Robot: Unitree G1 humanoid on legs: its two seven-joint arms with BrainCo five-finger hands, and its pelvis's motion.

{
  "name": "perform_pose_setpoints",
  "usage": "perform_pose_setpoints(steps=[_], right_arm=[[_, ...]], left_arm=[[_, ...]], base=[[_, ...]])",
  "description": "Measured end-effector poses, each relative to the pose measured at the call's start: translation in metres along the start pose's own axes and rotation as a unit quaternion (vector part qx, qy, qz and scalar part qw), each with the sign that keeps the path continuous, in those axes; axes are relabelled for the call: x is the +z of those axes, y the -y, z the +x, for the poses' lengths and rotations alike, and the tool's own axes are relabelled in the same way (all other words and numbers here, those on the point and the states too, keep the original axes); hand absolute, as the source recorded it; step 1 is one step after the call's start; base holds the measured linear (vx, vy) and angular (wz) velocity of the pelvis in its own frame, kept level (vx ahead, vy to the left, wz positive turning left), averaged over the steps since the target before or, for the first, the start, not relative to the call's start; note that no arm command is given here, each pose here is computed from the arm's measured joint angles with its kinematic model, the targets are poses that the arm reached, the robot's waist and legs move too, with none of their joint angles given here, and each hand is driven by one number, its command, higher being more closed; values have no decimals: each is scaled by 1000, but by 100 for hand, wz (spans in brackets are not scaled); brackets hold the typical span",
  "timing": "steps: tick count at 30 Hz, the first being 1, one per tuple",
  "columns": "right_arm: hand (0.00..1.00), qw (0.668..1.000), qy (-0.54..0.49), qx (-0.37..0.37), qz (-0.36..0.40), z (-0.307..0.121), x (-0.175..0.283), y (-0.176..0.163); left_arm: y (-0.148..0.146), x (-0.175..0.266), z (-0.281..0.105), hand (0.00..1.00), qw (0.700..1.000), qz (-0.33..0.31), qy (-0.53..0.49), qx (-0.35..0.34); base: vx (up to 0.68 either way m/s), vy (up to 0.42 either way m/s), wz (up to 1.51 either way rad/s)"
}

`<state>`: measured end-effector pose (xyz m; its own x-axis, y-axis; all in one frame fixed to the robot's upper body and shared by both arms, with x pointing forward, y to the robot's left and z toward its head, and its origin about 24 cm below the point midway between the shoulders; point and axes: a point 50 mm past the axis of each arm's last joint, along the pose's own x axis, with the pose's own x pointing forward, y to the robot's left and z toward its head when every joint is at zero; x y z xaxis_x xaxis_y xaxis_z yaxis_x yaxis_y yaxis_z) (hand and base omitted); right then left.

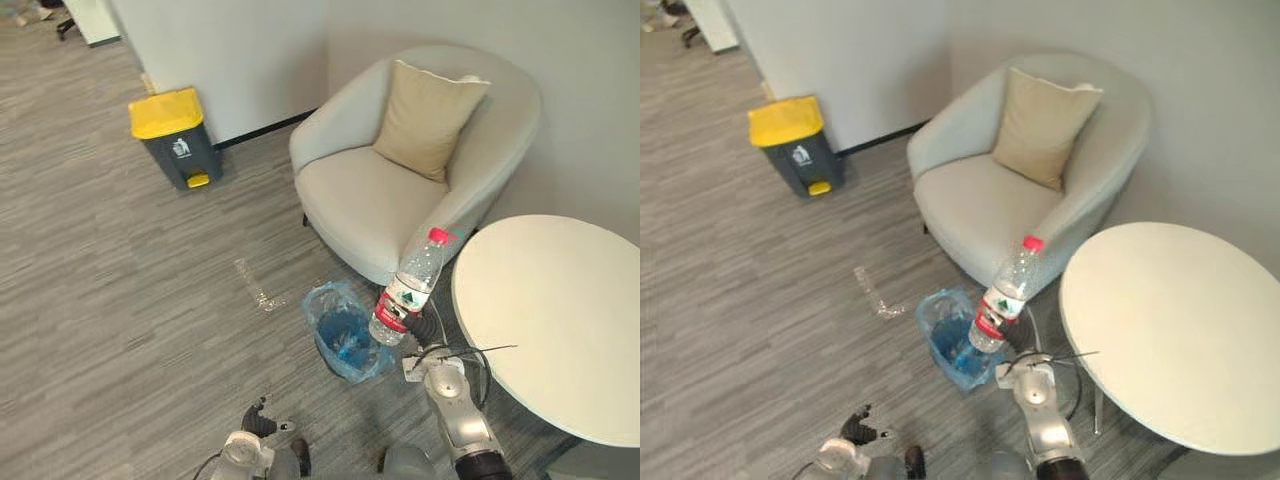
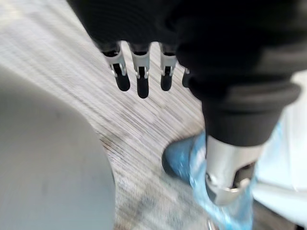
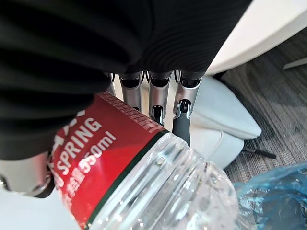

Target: Gather rubbish on tea table into small bin, then transfer packed bag to large trash can.

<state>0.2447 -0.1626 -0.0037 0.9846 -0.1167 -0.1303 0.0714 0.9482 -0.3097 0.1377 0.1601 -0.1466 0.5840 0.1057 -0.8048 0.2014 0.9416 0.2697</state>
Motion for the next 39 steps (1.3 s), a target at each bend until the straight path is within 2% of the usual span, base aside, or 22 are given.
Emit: perform_pose_setpoints(steps=[4, 8, 15, 21, 24, 30, 34, 39], right_arm=[[100, 999, -30, -31, -6, -7, -15, 18], [100, 999, -23, -39, -9, -4, -12, 21], [100, 998, -64, -30, -4, -9, -30, 11], [100, 995, -96, -9, -40, -13, -46, 0], [100, 996, -69, -4, -56, -1, -33, -1], [100, 997, -1, -19, -72, 30, 7, 1], [100, 989, 108, -56, -83, 46, 63, 20], [100, 971, 194, -101, -95, 62, 115, 42]], left_arm=[[-1, 4, 1, 0, 1000, -11, 4, 1], [-1, 10, 0, 0, 1000, -23, 18, 3], [-2, 10, 0, 0, 999, -33, 16, 10], [-6, 5, 0, 0, 999, -31, 6, 18], [-16, 15, 4, 0, 998, -45, 17, 35], [-44, 57, 9, 0, 985, -121, 86, 90], [-61, 90, 7, 0, 964, -187, 141, 129], [-68, 124, 3, 0, 944, -228, 194, 136]], base=[[133, -119, 102], [45, -35, 28], [-22, -11, 6], [-118, 9, -5], [-234, 38, -9], [-225, 59, 0], [-145, 48, -6], [-81, 36, 12]])
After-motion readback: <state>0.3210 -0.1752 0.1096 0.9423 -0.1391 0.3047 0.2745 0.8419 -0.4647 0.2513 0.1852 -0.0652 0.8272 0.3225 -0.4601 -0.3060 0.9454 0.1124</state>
